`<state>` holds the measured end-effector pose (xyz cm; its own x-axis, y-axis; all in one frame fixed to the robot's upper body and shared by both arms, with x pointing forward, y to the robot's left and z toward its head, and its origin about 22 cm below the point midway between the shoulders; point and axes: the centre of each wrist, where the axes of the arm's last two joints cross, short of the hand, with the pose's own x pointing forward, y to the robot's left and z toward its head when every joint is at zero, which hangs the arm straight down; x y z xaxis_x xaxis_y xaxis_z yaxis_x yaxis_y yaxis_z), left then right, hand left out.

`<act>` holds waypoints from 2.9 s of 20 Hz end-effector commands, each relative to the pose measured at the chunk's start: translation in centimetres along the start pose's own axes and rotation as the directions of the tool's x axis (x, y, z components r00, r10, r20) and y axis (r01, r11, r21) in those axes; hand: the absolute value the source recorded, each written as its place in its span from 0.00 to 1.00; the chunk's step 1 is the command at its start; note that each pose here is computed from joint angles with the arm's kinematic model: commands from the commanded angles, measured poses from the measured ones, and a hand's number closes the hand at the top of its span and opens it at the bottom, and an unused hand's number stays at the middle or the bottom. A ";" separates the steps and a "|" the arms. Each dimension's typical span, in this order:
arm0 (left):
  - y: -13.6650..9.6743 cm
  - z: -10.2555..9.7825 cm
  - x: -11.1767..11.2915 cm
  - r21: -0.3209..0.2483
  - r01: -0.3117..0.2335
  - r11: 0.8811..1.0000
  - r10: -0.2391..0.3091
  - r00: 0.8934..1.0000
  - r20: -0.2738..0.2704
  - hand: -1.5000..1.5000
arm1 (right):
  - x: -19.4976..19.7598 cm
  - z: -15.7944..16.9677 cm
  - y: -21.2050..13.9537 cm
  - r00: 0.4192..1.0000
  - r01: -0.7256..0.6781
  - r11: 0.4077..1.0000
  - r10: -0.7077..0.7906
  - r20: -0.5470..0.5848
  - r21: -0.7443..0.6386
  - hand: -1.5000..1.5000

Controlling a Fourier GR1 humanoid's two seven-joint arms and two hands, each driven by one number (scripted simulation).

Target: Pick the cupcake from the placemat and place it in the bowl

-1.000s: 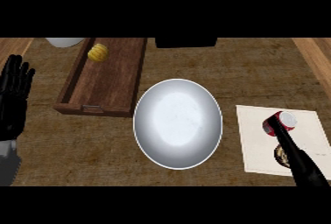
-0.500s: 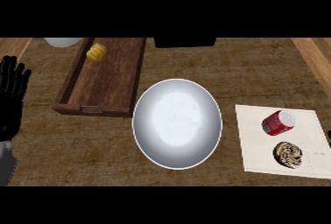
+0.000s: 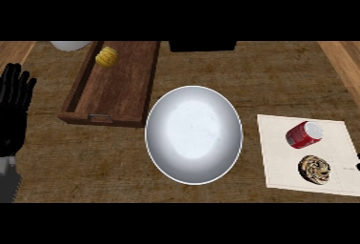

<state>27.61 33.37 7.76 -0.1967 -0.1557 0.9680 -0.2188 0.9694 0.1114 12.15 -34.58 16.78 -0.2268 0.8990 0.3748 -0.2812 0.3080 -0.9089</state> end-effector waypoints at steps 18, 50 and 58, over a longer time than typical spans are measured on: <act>-2.1 -1.5 0.1 -0.047 -0.007 0.999 0.007 1.000 0.006 0.50 | -4.9 -2.5 3.2 0.988 -0.025 0.981 0.053 -0.142 0.191 0.00; -1.7 -1.8 1.0 -0.035 -0.015 0.999 0.016 1.000 0.019 0.50 | -11.2 -8.5 9.6 0.988 -0.050 0.976 0.080 -0.133 0.213 0.00; -0.6 0.2 0.1 -0.055 -0.016 0.998 0.017 1.000 0.013 0.50 | -12.3 -9.8 13.2 0.974 -0.027 0.971 0.079 -0.213 0.238 0.00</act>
<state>28.88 32.96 8.09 -0.2106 -0.1453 0.9667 -0.1773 0.9782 0.1084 20.06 -38.46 0.32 -0.0748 0.9625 0.2607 -0.4686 0.1968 -0.8612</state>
